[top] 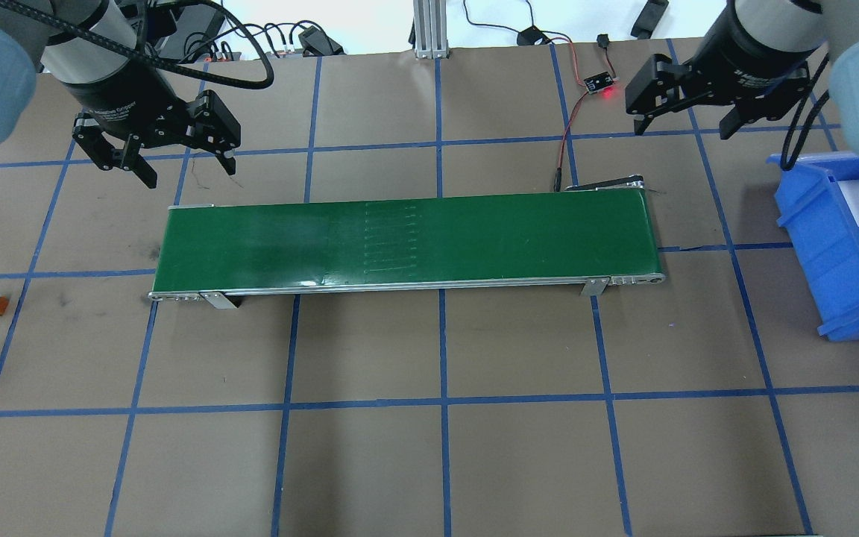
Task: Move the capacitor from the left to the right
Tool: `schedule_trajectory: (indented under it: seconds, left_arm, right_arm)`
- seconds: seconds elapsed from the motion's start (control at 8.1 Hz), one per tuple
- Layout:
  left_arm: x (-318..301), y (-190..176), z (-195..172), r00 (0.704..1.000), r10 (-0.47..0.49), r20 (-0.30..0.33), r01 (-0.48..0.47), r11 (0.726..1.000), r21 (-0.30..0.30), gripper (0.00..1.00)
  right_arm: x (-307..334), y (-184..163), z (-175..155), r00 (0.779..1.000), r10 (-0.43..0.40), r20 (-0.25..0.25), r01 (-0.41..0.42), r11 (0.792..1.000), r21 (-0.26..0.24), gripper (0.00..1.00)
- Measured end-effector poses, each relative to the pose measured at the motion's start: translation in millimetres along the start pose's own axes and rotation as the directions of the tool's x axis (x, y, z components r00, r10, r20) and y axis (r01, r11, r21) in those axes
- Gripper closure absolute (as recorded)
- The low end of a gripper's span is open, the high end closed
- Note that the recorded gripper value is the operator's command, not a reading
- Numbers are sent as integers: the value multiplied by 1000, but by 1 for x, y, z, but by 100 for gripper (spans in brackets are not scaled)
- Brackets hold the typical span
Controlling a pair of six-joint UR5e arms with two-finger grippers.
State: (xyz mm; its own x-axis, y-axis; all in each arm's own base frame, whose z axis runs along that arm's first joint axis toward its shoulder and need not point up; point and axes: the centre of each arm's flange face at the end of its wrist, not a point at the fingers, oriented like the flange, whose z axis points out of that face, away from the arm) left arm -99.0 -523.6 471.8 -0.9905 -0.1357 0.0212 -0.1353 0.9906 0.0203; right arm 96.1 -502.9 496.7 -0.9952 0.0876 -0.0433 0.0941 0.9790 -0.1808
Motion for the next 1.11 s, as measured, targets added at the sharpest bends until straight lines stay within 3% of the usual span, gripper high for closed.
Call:
schedule_trajectory:
  seconds: [0.62, 1.11]
  left_arm:
    - [0, 0, 0, 1000, 0, 0, 0, 1000, 1, 0]
    - [0, 0, 0, 1000, 0, 0, 0, 1000, 0, 0]
  right_arm:
    - [-35, 13, 15, 1000, -17, 6, 18, 999, -51, 0]
    - [-33, 15, 14, 1000, -22, -18, 21, 998, -54, 0]
